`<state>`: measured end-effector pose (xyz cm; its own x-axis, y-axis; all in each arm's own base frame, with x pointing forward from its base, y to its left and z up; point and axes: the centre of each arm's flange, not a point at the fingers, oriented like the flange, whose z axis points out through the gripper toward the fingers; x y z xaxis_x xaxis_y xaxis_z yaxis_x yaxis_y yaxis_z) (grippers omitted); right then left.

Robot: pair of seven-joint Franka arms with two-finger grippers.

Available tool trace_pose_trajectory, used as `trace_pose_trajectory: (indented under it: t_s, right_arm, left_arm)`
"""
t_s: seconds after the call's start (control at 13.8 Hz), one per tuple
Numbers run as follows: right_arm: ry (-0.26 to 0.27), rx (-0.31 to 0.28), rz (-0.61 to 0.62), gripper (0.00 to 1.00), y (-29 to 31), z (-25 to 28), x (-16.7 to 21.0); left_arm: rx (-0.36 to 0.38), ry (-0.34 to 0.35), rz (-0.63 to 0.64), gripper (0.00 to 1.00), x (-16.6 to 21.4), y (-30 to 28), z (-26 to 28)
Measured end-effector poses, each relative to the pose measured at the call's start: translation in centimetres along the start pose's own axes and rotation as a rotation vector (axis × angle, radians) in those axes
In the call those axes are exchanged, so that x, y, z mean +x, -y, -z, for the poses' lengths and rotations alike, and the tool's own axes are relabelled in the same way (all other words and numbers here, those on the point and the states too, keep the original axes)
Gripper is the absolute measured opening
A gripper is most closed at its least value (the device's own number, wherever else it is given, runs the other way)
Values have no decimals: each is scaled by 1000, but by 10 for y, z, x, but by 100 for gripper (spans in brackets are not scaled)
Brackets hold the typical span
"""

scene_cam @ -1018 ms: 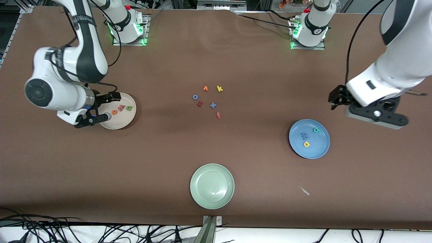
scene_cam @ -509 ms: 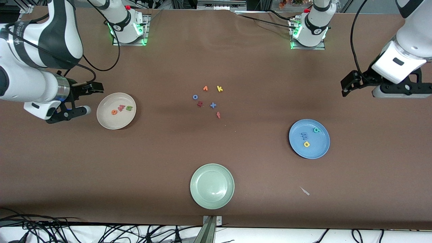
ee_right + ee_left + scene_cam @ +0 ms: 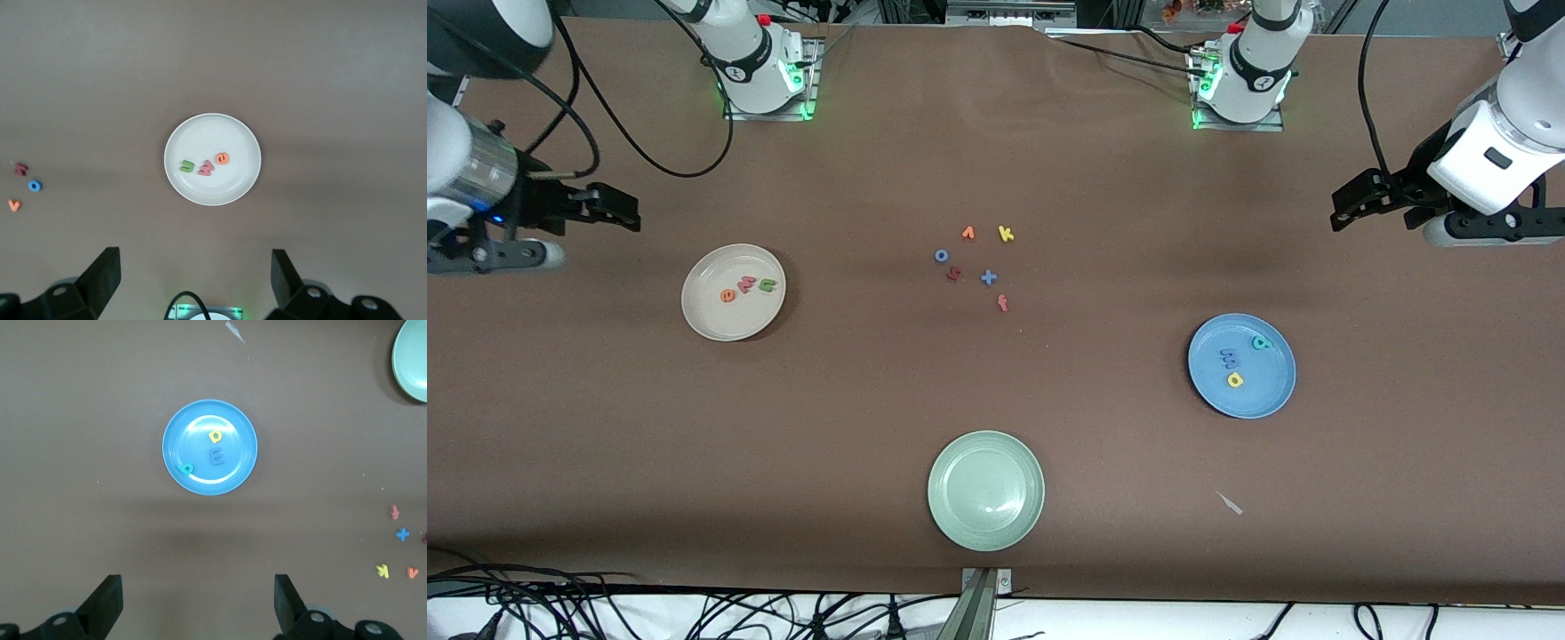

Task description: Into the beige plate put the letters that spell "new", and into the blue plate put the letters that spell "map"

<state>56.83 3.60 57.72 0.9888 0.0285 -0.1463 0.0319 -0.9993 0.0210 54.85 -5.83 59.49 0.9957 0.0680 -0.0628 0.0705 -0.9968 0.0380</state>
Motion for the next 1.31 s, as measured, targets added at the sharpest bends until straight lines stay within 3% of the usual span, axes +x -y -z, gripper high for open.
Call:
trace_pose_trajectory:
  t_s: [0.36, 0.73, 1.31]
  right_arm:
    - [-31, 8, -37, 100, -15, -6, -2]
    - [-71, 7, -42, 100, -14, -3, 2]
    - [-41, 5, -47, 100, -19, -5, -1]
  left_arm:
    - [65, -2, -31, 100, 2, -10, -1]
    - [71, -7, -45, 100, 1, -18, 2]
    - [70, -6, -46, 100, 2, -18, 1]
